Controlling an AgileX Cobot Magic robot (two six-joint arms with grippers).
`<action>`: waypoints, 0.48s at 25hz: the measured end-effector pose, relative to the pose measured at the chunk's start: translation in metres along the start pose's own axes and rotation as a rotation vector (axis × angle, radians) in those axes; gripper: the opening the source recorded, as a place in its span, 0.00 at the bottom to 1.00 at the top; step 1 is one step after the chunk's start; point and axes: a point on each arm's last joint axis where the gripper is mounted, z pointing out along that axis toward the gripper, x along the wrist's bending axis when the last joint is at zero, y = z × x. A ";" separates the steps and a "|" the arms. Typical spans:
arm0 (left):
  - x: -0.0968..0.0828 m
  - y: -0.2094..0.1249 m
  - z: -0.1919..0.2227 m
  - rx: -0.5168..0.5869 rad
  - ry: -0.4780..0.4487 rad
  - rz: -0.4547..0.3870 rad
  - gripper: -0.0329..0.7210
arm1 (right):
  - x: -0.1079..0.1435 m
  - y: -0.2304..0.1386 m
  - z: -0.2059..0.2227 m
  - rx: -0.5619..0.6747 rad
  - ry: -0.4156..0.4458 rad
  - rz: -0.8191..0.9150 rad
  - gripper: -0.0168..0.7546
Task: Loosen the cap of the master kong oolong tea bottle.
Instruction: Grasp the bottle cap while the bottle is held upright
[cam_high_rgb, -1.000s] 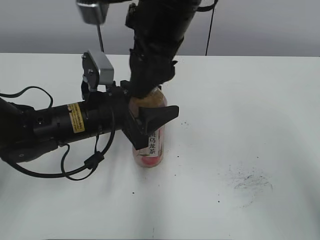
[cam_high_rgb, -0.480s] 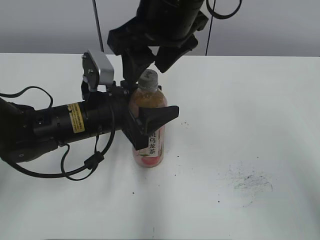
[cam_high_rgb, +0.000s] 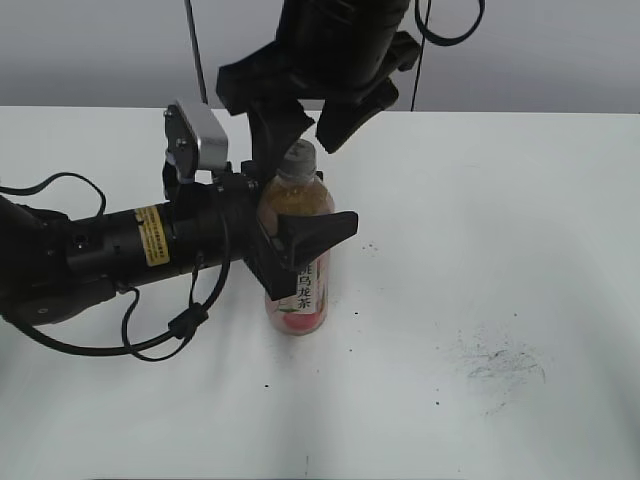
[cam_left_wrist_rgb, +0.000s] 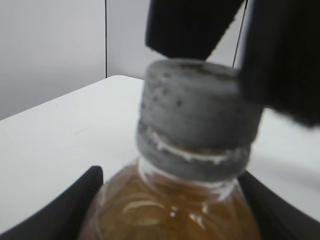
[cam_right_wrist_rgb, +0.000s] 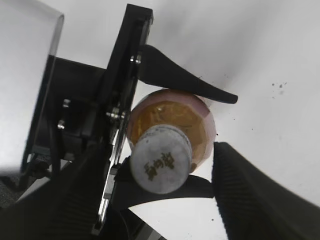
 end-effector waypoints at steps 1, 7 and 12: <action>0.000 0.000 0.000 0.000 0.000 0.000 0.64 | -0.001 0.000 0.004 0.008 -0.001 0.001 0.68; 0.000 0.000 0.000 -0.001 0.000 0.000 0.64 | -0.003 0.001 0.018 0.041 -0.012 -0.002 0.53; 0.000 0.000 0.000 0.000 0.000 0.000 0.64 | -0.004 0.001 0.018 0.043 -0.014 -0.060 0.40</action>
